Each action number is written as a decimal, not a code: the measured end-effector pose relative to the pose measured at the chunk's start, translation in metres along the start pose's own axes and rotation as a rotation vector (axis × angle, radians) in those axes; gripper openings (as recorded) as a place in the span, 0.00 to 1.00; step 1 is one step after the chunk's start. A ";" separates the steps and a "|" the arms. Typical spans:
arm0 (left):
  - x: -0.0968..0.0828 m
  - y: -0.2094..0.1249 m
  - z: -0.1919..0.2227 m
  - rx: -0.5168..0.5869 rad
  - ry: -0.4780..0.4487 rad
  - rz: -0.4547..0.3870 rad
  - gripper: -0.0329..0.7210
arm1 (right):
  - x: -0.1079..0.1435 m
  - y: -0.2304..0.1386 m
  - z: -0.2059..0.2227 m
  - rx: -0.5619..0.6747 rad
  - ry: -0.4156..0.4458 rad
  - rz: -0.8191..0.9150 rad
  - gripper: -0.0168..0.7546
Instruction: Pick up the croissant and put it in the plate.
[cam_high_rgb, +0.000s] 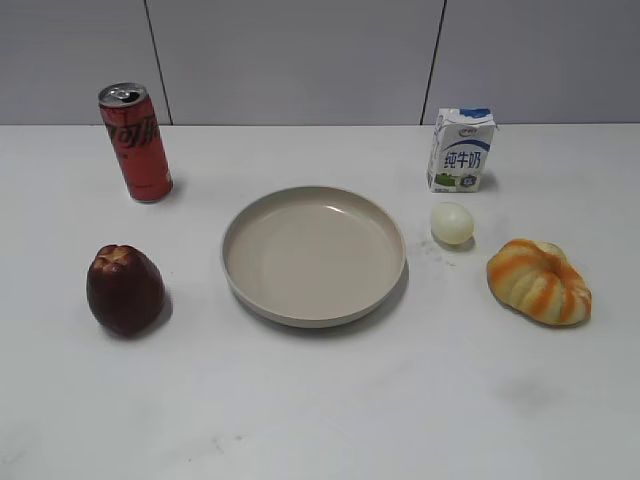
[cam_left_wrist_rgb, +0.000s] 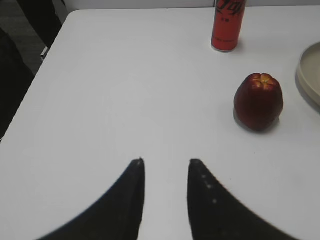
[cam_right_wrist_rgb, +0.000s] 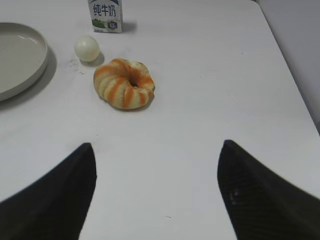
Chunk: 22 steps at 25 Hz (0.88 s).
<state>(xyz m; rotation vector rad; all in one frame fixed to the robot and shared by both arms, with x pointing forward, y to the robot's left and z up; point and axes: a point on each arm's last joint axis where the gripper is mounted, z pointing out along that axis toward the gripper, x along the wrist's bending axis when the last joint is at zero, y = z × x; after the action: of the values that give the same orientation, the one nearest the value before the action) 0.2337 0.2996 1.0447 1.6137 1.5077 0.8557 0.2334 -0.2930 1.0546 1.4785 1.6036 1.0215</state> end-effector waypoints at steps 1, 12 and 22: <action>0.000 0.000 0.000 0.000 0.000 0.000 0.35 | 0.000 0.000 0.000 0.000 0.000 0.000 0.76; 0.000 0.000 0.000 0.000 0.000 0.000 0.35 | 0.000 0.000 0.000 -0.001 0.000 -0.001 0.76; 0.000 0.000 0.000 0.000 0.000 0.000 0.35 | -0.005 0.050 0.048 0.058 -0.007 0.017 0.74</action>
<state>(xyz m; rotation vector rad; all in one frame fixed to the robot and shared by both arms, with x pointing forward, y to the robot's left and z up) 0.2337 0.2996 1.0447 1.6137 1.5077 0.8557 0.2987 -0.2923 1.0788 1.5353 1.6307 0.9857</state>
